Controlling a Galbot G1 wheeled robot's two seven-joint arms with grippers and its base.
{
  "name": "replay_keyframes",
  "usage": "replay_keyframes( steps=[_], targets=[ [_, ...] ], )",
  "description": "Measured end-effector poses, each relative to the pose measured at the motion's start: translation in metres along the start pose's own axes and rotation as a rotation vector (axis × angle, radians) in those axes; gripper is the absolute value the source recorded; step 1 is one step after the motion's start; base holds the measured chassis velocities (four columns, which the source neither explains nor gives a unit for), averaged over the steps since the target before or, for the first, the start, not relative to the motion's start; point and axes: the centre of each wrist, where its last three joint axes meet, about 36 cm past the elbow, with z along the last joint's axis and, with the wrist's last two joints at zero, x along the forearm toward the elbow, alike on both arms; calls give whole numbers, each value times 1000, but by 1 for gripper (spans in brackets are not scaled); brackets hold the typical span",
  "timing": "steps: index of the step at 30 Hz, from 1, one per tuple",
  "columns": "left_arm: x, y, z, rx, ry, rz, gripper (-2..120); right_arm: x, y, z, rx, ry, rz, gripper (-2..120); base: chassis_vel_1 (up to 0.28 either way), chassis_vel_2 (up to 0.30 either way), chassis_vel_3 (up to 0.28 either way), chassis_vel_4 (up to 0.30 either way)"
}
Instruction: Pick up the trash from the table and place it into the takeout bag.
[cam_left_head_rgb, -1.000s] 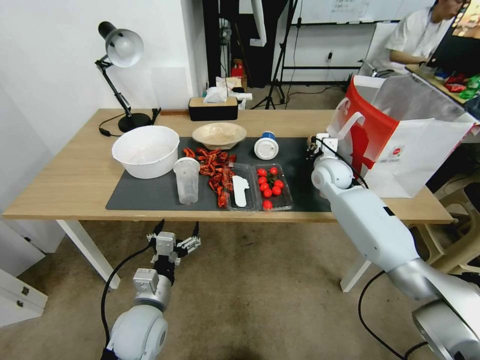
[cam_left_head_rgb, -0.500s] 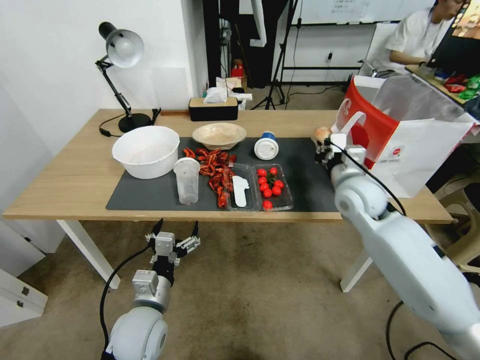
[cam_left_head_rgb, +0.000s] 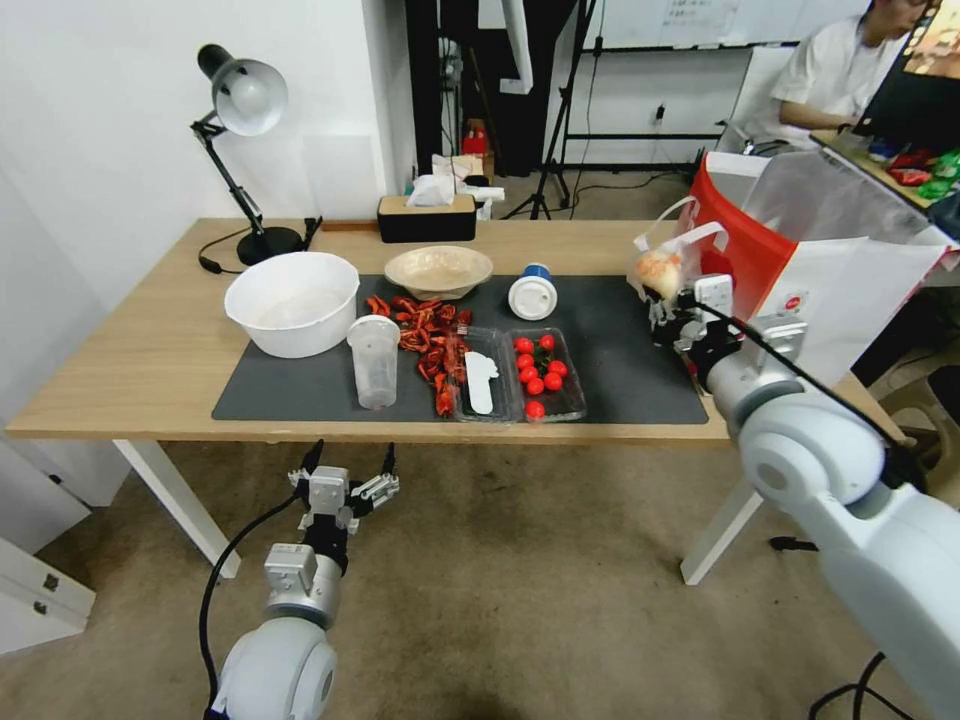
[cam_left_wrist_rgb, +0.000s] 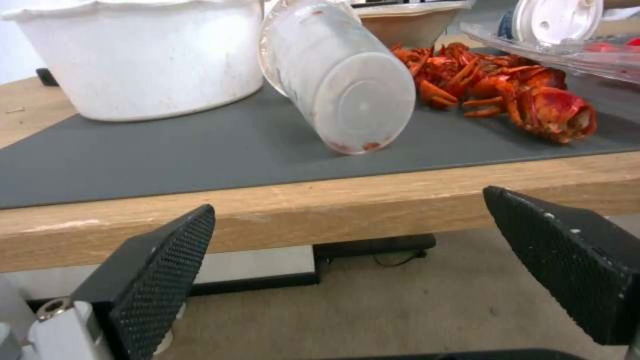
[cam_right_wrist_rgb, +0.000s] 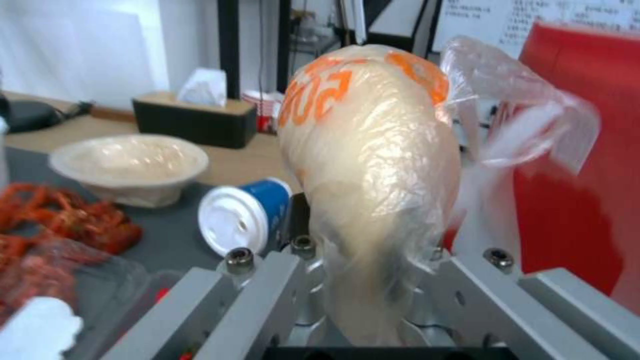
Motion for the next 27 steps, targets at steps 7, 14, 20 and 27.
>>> replay_keyframes(
  steps=[7, 14, 20, 27],
  targets=[
    [0, -2, 0, 1, 0, 1, 100, 14, -1, -19, 15, -30, -19, 7, 0, 0, 0, 0],
    [2, -2, -1, 2, -1, 0, 100, 16, -8, -36, 34, -99, 39, 7, 0, 0, 0, 0],
    [3, -2, -3, 2, -3, -1, 100, 1, -35, -63, 6, -164, 158, 7, 0, 0, 0, 0],
    [4, -5, -2, 8, -1, 6, 100, -33, -91, -76, -57, -144, 312, 7, 0, 0, 0, 0]
  ],
)
